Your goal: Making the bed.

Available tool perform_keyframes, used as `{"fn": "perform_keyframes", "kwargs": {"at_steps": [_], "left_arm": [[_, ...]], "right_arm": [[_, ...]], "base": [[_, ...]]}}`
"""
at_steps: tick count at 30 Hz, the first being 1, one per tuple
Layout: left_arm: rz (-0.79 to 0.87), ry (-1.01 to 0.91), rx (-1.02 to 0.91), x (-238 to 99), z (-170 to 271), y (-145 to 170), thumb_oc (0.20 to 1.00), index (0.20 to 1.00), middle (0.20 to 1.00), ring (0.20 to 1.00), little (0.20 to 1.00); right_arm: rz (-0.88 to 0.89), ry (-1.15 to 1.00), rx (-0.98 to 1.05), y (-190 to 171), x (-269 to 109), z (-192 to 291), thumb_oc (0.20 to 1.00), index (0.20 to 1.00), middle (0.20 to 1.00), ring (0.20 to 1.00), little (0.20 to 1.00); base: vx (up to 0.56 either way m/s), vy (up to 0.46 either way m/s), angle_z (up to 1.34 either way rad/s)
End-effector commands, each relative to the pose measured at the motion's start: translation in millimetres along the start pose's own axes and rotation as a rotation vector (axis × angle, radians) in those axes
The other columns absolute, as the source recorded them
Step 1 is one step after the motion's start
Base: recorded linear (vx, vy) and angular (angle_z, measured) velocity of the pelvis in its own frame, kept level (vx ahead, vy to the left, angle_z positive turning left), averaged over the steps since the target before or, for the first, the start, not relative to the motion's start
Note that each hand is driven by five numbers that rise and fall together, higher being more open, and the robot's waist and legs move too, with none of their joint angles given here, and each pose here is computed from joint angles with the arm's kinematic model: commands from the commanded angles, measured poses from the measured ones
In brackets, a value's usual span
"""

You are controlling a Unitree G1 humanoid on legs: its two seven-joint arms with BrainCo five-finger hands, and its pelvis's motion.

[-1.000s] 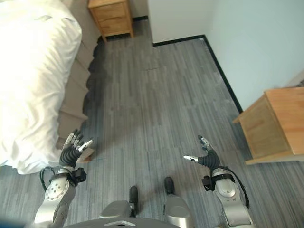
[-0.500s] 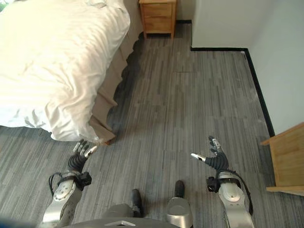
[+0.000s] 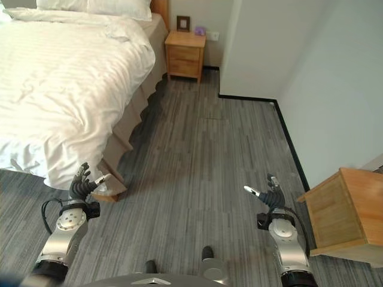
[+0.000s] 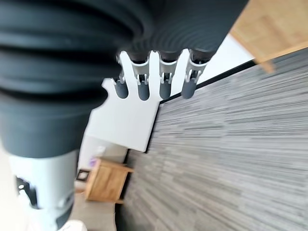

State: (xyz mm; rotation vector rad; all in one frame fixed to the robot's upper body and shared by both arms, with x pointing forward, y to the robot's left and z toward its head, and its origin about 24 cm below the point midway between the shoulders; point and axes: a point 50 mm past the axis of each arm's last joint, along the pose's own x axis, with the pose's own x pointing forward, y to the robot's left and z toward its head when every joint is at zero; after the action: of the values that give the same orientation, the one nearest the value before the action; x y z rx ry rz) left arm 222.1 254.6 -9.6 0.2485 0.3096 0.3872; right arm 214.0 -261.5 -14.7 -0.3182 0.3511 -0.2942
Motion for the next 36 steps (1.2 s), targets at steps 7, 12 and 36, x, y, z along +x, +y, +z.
{"fn": "perform_keyframes", "kwargs": {"at_steps": [7,12,36], "left_arm": [[0.016,-0.243,-0.052,11,55,1,1.000,1.000,1.000,1.000,1.000],[-0.039,-0.202,-0.088,3,42,-10,1.000,1.000,1.000,1.000,1.000],[-0.025,-0.066,-0.103,-16,9,-10,1.000,1.000,1.000,1.000,1.000]], "right_arm": [[-0.111,-0.304,-0.049,-29,6,61,1.000,1.000,1.000,1.000,1.000],[-0.094,-0.301,-0.134,-36,0,56,1.000,1.000,1.000,1.000,1.000],[0.070,-0.359,-0.228,1,-5,67,1.000,1.000,1.000,1.000,1.000]], "base": [[0.41,-0.224,0.46],[0.32,-0.226,0.15],[0.62,-0.069,-0.39]]}}
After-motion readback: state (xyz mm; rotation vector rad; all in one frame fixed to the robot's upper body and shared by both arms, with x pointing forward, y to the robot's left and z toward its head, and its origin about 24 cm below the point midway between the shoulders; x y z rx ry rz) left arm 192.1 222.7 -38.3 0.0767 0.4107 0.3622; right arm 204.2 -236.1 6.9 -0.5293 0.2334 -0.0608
